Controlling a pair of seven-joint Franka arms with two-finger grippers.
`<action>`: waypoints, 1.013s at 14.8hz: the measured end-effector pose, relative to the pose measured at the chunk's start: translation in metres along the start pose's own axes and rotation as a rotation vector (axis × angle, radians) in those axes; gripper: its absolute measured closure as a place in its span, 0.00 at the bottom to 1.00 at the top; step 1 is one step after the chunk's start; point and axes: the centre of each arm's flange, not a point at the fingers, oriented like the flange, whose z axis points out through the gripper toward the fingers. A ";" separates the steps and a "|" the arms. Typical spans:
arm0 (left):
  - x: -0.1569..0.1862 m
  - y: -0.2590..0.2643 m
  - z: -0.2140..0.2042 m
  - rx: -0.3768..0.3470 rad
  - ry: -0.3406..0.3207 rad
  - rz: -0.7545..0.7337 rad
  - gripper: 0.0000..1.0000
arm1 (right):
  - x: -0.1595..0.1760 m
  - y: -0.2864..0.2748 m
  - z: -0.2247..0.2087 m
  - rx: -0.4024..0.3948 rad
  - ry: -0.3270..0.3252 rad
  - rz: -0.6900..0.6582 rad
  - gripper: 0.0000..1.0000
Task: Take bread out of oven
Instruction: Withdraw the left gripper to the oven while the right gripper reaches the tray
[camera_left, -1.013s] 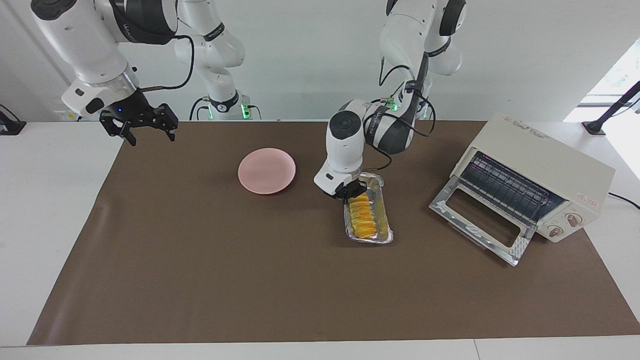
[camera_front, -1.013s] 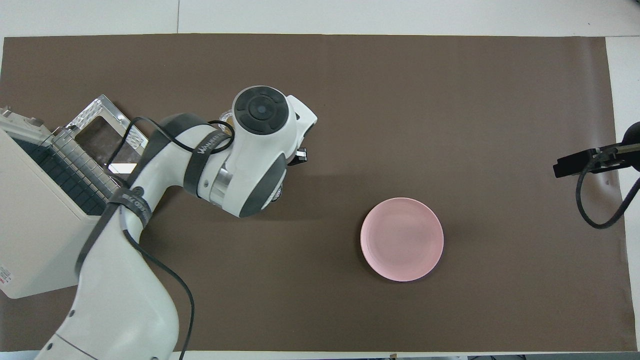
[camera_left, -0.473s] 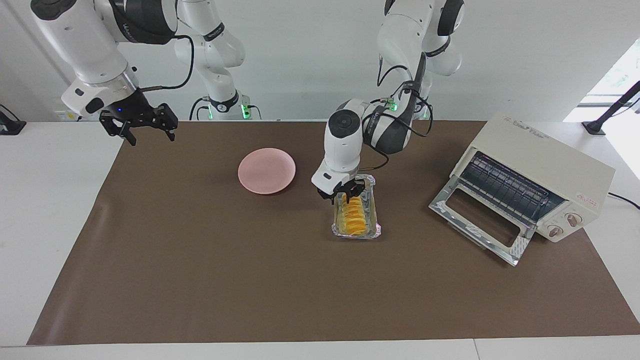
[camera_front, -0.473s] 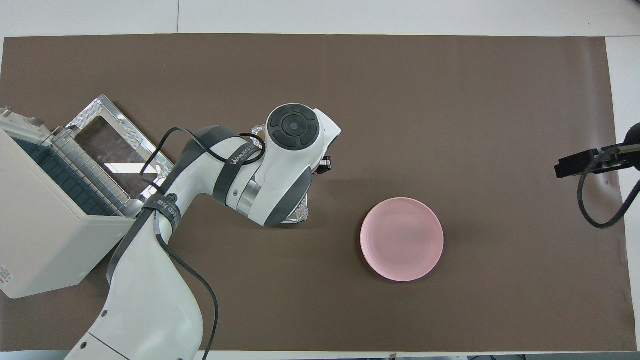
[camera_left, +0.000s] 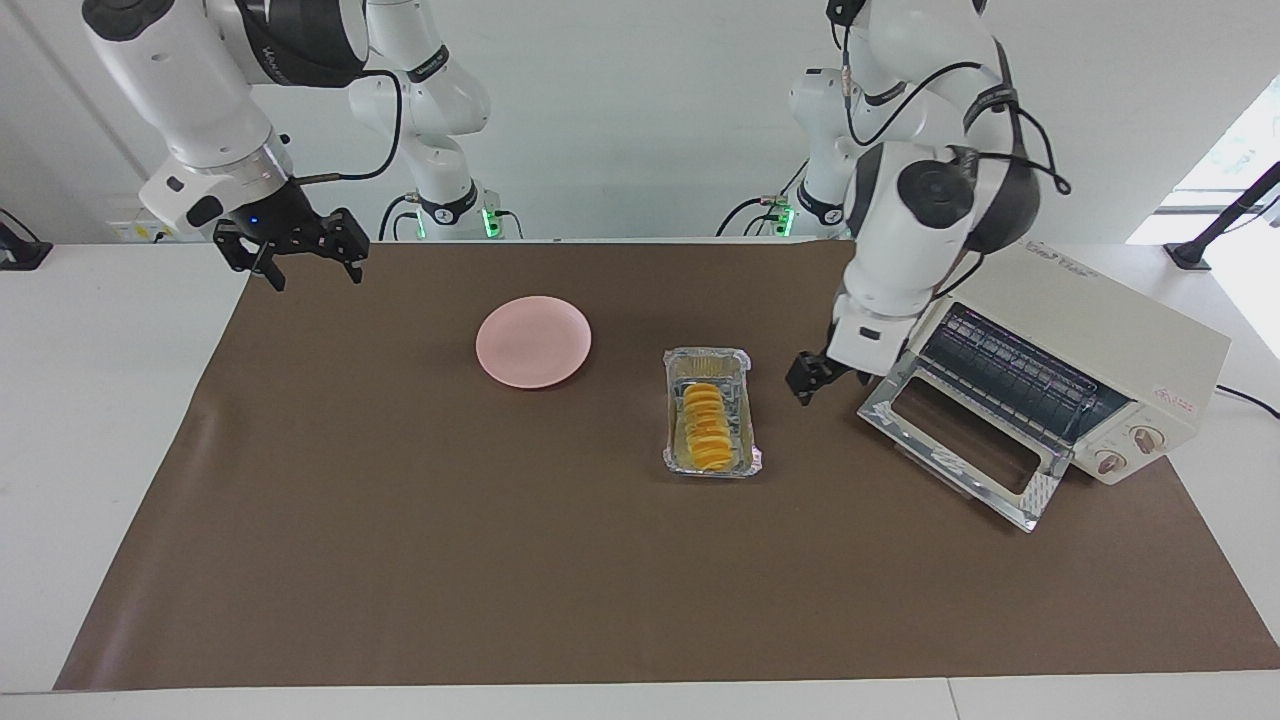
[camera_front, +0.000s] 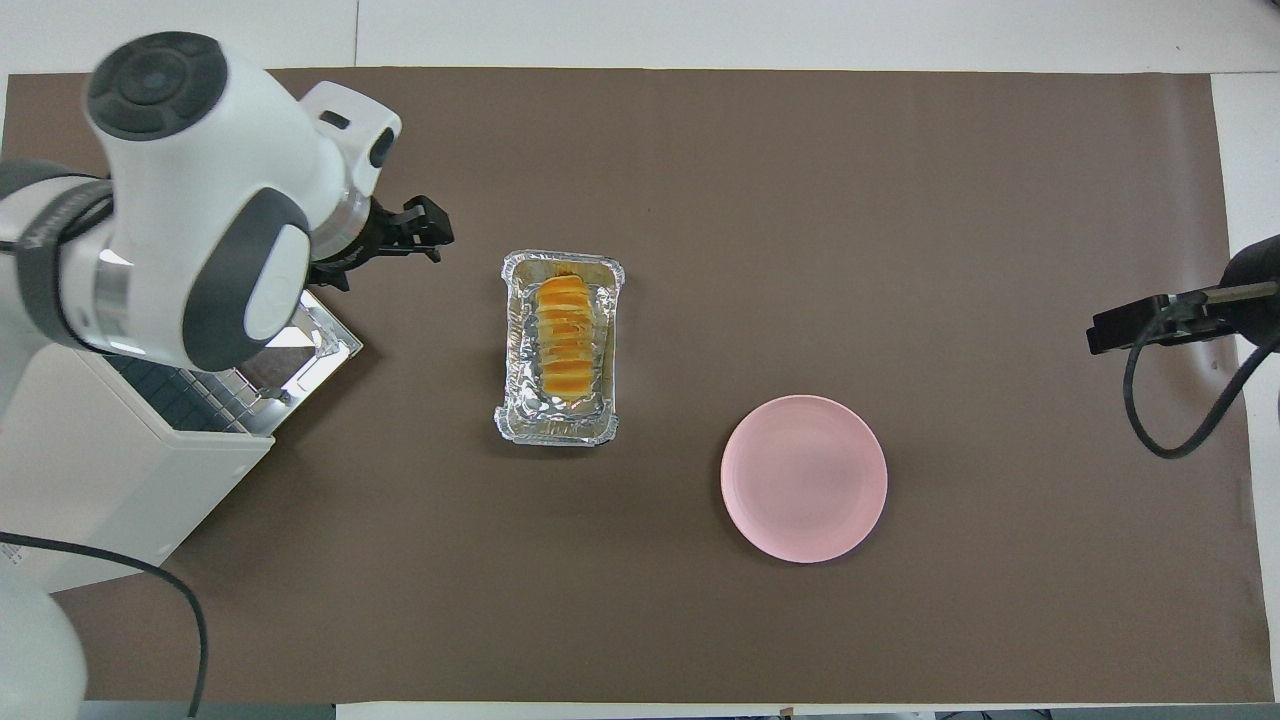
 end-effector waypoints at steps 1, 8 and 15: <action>0.007 -0.028 -0.010 0.001 -0.012 -0.006 0.00 | 0.001 -0.022 0.000 -0.002 0.000 0.009 0.00; -0.016 -0.151 -0.072 0.020 -0.142 -0.035 0.00 | 0.029 -0.185 0.052 0.010 0.055 0.104 0.00; -0.039 -0.165 -0.094 0.024 -0.145 0.004 0.00 | 0.069 -0.322 0.166 0.026 0.032 0.238 0.00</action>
